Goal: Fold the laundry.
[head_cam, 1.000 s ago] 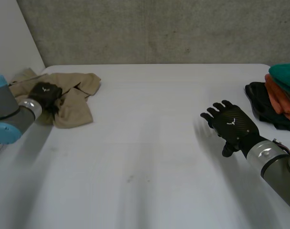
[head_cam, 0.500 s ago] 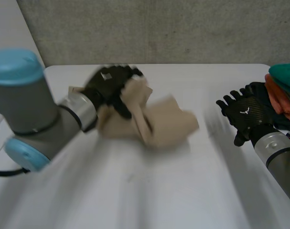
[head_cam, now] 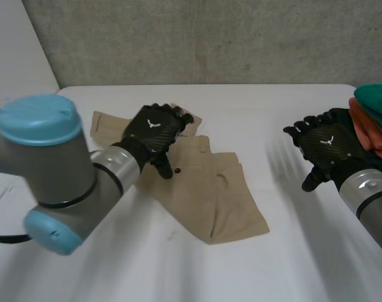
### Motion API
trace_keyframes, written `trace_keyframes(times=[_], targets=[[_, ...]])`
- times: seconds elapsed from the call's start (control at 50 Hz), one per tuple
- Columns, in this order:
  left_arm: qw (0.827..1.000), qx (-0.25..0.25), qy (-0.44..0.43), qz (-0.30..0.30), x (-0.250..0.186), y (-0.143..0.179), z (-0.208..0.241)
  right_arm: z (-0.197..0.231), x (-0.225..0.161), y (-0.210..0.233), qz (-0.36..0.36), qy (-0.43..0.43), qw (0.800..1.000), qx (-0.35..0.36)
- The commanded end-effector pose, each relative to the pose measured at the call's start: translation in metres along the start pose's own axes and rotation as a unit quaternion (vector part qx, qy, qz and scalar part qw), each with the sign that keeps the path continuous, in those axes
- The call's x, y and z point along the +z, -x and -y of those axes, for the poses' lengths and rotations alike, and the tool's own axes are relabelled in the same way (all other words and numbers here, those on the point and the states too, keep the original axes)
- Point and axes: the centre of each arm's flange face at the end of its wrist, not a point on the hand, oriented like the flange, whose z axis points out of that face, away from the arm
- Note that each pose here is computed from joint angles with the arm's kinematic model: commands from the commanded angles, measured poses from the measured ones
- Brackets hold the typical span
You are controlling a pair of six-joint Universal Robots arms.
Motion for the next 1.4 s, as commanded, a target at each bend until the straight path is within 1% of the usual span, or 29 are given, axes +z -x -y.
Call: trace_keyframes(times=[0.02,0.04,0.06,0.1,0.14,0.18,0.26,0.28,0.34,0.38,0.48,0.56,0.58,0.64,0.66,0.7,0.72,0.8,0.84,0.96,1.02,1.1,1.12,1.18,1.3,1.38,1.4], targets=[[0.995,0.095,0.014,-0.022,0.042,-0.015,-0.031,-0.003,-0.002,0.006,0.017,0.013,1.000,-0.001],[0.994,0.106,0.011,-0.025,0.048,-0.019,-0.033,-0.003,-0.002,0.006,0.017,0.015,1.000,0.000],[0.993,0.117,0.007,-0.023,0.063,-0.019,-0.039,-0.004,-0.002,0.006,0.017,0.016,1.000,0.000],[0.993,0.120,0.002,-0.022,0.073,-0.021,-0.041,-0.005,-0.001,0.006,0.018,0.017,1.000,0.000],[0.992,0.122,0.005,-0.034,0.082,-0.026,-0.047,-0.007,0.000,0.007,0.019,0.020,1.000,0.001],[0.992,0.121,0.011,-0.046,0.085,-0.030,-0.051,-0.010,0.001,0.008,0.021,0.023,1.000,0.001],[0.989,0.113,0.037,-0.091,0.089,-0.042,-0.065,-0.015,0.004,0.008,0.022,0.030,0.999,-0.003],[0.986,0.110,0.056,-0.109,0.087,-0.046,-0.073,-0.016,0.004,0.008,0.022,0.031,0.999,-0.005],[0.981,0.113,0.082,-0.132,0.083,-0.052,-0.079,-0.016,0.004,0.009,0.024,0.032,0.999,-0.009],[0.979,0.119,0.089,-0.138,0.082,-0.053,-0.080,-0.017,0.004,0.010,0.025,0.033,0.999,-0.009],[0.981,0.123,0.079,-0.127,0.082,-0.051,-0.067,-0.017,0.005,0.010,0.023,0.033,0.999,-0.011],[0.988,0.128,0.023,-0.088,0.075,-0.052,-0.023,-0.018,0.005,0.009,0.022,0.034,0.999,-0.010],[0.990,0.122,-0.002,-0.064,0.071,-0.048,-0.005,-0.017,0.005,0.008,0.021,0.033,0.999,-0.010],[0.993,0.111,-0.029,-0.040,0.063,-0.043,0.012,-0.017,0.005,0.008,0.020,0.033,0.999,-0.010],[0.992,0.106,-0.051,-0.033,0.055,-0.042,0.027,-0.017,0.005,0.008,0.021,0.032,0.999,-0.010],[0.991,0.106,-0.072,-0.029,0.044,-0.039,0.044,-0.016,0.006,0.007,0.019,0.031,0.999,-0.010],[0.990,0.106,-0.087,-0.029,0.032,-0.038,0.057,-0.016,0.006,0.007,0.020,0.032,0.999,-0.011],[0.987,0.109,-0.105,-0.052,0.002,-0.046,0.075,-0.010,0.009,0.001,0.015,0.023,1.000,-0.011],[0.987,0.110,-0.102,-0.063,-0.009,-0.049,0.076,-0.003,0.011,-0.002,0.015,0.011,1.000,-0.013],[0.986,0.110,-0.056,-0.110,-0.049,-0.058,0.054,0.039,0.021,-0.015,0.072,-0.044,0.996,-0.038],[0.987,0.107,-0.039,-0.117,-0.053,-0.059,0.043,0.057,0.023,-0.025,0.091,-0.044,0.994,-0.041],[0.990,0.101,-0.001,-0.103,-0.051,-0.047,0.022,0.046,0.036,-0.023,0.115,-0.006,0.993,-0.030],[0.991,0.098,0.015,-0.092,-0.049,-0.038,0.014,0.044,0.038,-0.022,0.118,-0.002,0.993,-0.030],[0.992,0.094,0.038,-0.076,-0.051,-0.024,0.002,0.040,0.043,-0.021,0.117,0.003,0.992,-0.035],[0.994,0.092,0.037,-0.037,-0.074,-0.003,0.006,0.048,0.045,-0.025,0.109,-0.008,0.993,-0.047],[0.996,0.082,0.037,-0.006,-0.088,0.013,0.006,0.059,0.046,-0.020,0.114,-0.026,0.992,-0.056],[0.996,0.081,0.029,0.010,-0.094,0.020,0.010,0.062,0.046,-0.015,0.116,-0.027,0.991,-0.057]])
